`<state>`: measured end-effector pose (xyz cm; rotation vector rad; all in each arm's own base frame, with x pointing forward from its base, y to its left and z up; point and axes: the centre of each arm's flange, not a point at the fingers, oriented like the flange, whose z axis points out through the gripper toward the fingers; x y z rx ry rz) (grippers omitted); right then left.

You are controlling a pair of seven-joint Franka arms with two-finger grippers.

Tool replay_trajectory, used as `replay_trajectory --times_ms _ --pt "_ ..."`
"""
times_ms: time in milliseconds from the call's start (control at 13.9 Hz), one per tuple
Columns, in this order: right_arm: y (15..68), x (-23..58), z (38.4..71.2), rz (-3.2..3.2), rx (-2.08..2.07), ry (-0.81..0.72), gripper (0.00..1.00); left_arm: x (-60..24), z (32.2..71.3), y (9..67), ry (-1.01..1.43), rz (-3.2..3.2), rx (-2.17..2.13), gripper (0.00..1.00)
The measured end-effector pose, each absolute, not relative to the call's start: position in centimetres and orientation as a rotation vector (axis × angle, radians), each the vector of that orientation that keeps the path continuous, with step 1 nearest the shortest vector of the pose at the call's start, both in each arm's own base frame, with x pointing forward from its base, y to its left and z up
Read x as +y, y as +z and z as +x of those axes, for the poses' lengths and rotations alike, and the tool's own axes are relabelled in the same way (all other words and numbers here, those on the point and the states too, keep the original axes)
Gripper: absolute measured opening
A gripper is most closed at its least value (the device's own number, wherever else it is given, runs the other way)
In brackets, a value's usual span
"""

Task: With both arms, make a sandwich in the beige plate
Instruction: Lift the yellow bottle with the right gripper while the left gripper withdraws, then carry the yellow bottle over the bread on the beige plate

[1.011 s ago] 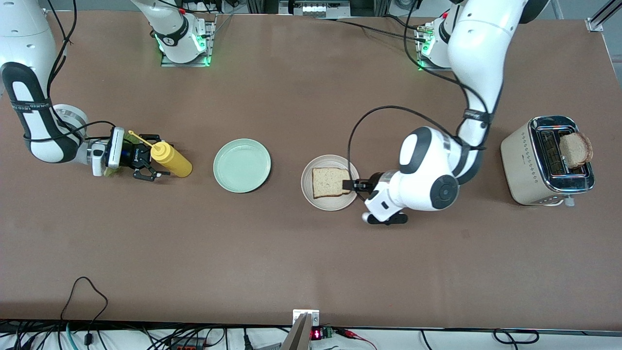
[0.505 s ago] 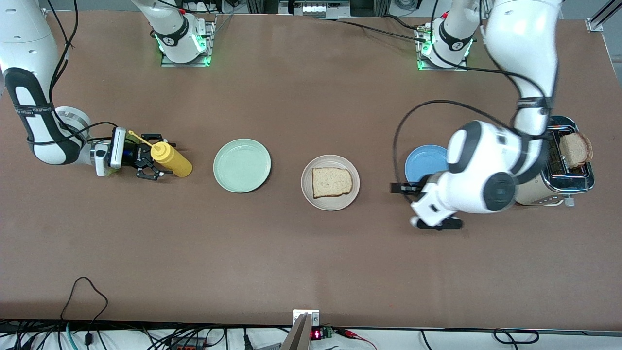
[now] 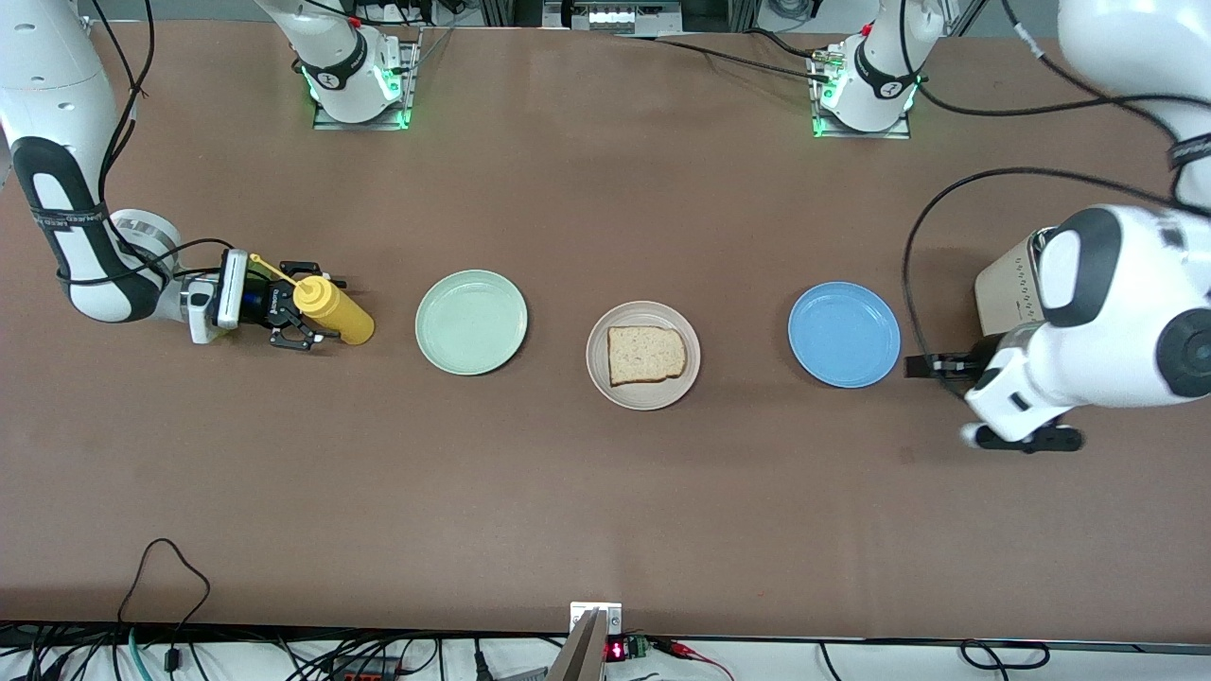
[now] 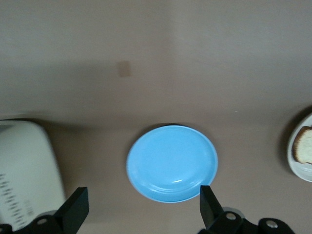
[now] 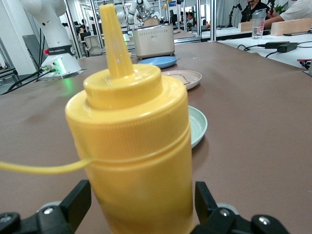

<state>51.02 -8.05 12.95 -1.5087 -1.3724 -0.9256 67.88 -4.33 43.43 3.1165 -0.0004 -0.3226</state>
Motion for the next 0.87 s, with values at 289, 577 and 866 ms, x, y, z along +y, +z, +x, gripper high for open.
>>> replay_trajectory --times_ms 289,577,866 --pt "13.0 -8.1 51.2 -1.509 -1.373 -0.93 0.64 -3.9 65.9 49.8 -0.24 3.155 -0.006 1.0" --pt "13.7 -7.7 52.0 -1.522 -1.356 -0.915 0.56 -0.8 64.9 54.0 -0.043 3.158 0.063 1.0" --pt "18.9 -4.6 55.3 -1.595 -1.34 -0.857 0.56 -0.5 61.2 58.4 0.048 3.155 0.072 1.0"
